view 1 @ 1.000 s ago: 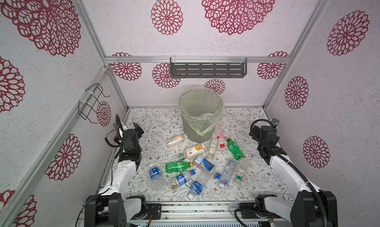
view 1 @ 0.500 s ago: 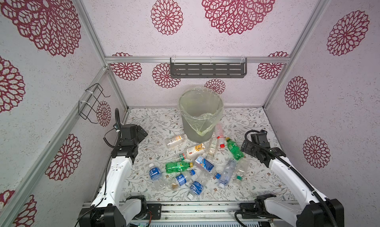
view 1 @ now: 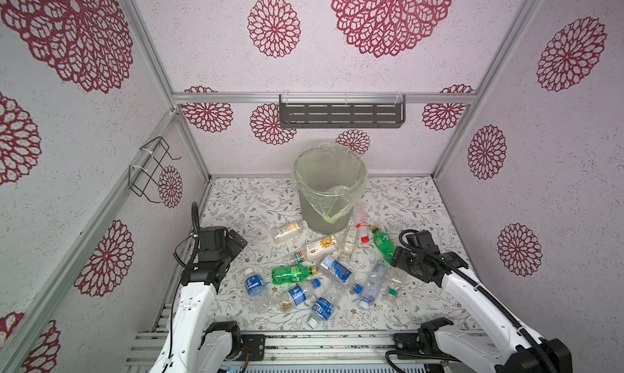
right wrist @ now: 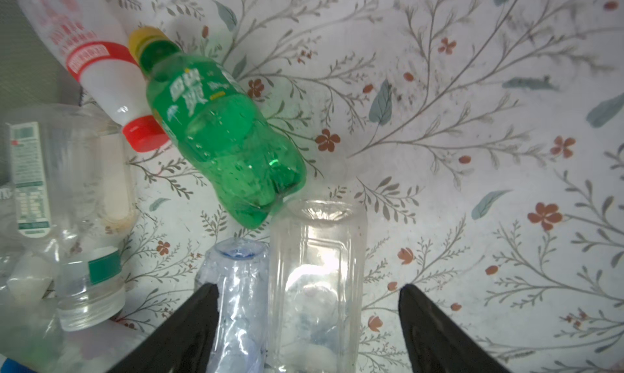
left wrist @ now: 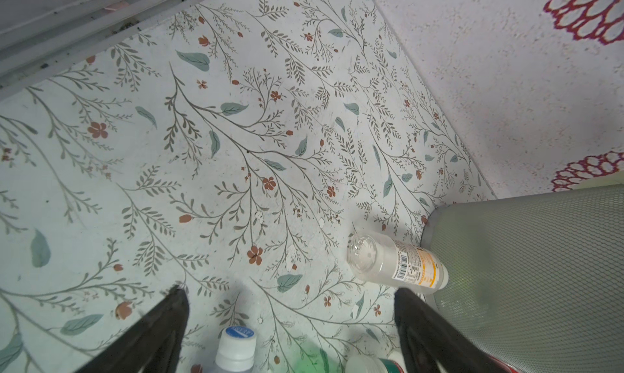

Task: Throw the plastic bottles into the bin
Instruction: 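Raise both arms and move both grippers toward the bottle pile, then close the right gripper on the clear square plastic bottle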

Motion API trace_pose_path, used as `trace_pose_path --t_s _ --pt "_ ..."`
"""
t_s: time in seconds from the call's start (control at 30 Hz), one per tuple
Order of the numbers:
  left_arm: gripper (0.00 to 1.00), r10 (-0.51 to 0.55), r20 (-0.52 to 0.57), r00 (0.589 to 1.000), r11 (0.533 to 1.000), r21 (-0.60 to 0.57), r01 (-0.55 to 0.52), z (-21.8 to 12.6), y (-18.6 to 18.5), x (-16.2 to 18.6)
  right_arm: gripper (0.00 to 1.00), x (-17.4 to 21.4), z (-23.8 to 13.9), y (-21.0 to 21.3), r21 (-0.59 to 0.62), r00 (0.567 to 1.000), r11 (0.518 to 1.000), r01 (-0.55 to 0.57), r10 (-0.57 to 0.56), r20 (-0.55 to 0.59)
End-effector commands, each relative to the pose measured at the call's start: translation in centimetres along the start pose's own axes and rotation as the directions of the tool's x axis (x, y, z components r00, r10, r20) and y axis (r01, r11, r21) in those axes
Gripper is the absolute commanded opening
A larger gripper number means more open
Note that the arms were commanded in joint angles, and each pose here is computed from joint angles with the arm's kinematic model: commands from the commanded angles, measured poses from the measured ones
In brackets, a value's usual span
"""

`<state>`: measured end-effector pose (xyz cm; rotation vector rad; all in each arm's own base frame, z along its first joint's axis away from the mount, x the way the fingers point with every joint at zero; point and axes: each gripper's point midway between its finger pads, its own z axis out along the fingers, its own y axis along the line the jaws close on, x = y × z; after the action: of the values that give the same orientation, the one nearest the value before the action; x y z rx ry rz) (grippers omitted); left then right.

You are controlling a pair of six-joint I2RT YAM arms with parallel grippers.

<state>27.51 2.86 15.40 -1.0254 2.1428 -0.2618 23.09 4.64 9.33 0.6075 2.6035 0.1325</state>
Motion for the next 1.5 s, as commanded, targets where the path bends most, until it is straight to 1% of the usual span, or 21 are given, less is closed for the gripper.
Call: trace_pose_path --t_s 0.0,0.2,0.6,0.63,0.7,0.73,0.9,1.0,1.13,1.33,1.47 --pt "0.97 -0.016 -0.027 0.999 1.000 -0.012 0.016 -0.1 0.5 0.8 0.84 1.6 0.4 -0.2 -0.003 0.998 1.000 -0.029 0.029 -0.052" --pt "0.97 -0.007 -0.035 0.999 0.999 -0.050 0.005 -0.1 1.4 1.3 0.84 2.8 1.1 -0.1 -0.023 0.997 1.000 -0.020 0.018 -0.081" --pt "0.97 -0.008 -0.023 1.000 0.996 -0.087 0.006 0.3 2.2 1.3 0.82 3.8 3.1 -0.4 -0.002 0.994 1.000 -0.017 0.017 -0.108" --pt "0.97 -0.008 -0.024 1.000 0.996 -0.087 0.006 0.4 2.3 1.3 0.81 3.8 3.2 -0.5 0.005 0.994 1.000 -0.016 0.016 -0.108" --pt "0.97 -0.012 -0.026 1.000 0.996 -0.091 0.009 0.5 2.4 1.5 0.72 3.9 3.5 -0.9 0.029 0.994 0.999 -0.016 0.020 -0.110" --pt "0.97 -0.013 -0.028 1.000 0.996 -0.093 0.010 0.5 2.5 1.5 0.70 4.0 3.6 -1.2 0.043 0.993 0.999 -0.014 0.019 -0.116" --pt "0.97 -0.024 -0.027 0.999 0.995 -0.097 0.021 0.6 2.8 1.8 0.58 4.7 3.9 -1.6 0.064 0.989 0.998 -0.009 0.018 -0.144" --pt "0.97 -0.028 -0.024 0.999 0.995 -0.095 0.026 0.5 2.8 1.7 0.54 4.4 3.3 -1.7 0.060 0.991 0.998 -0.011 0.019 -0.131" --pt "0.97 -0.034 -0.029 0.999 0.995 -0.092 0.031 0.4 2.7 1.8 0.52 3.3 1.7 -1.6 0.046 0.997 0.999 -0.015 0.019 -0.080" --pt "0.97 -0.035 -0.025 0.999 0.995 -0.095 0.033 0.3 2.7 1.7 0.50 1.4 -0.5 -0.8 0.022 1.000 1.000 0.001 -0.001 -0.022" --pt "0.97 -0.038 -0.027 0.999 0.995 -0.095 0.035 0.4 2.7 1.7 0.50 0.1 -1.6 0.4 -0.033 1.000 0.999 0.006 -0.005 0.018"
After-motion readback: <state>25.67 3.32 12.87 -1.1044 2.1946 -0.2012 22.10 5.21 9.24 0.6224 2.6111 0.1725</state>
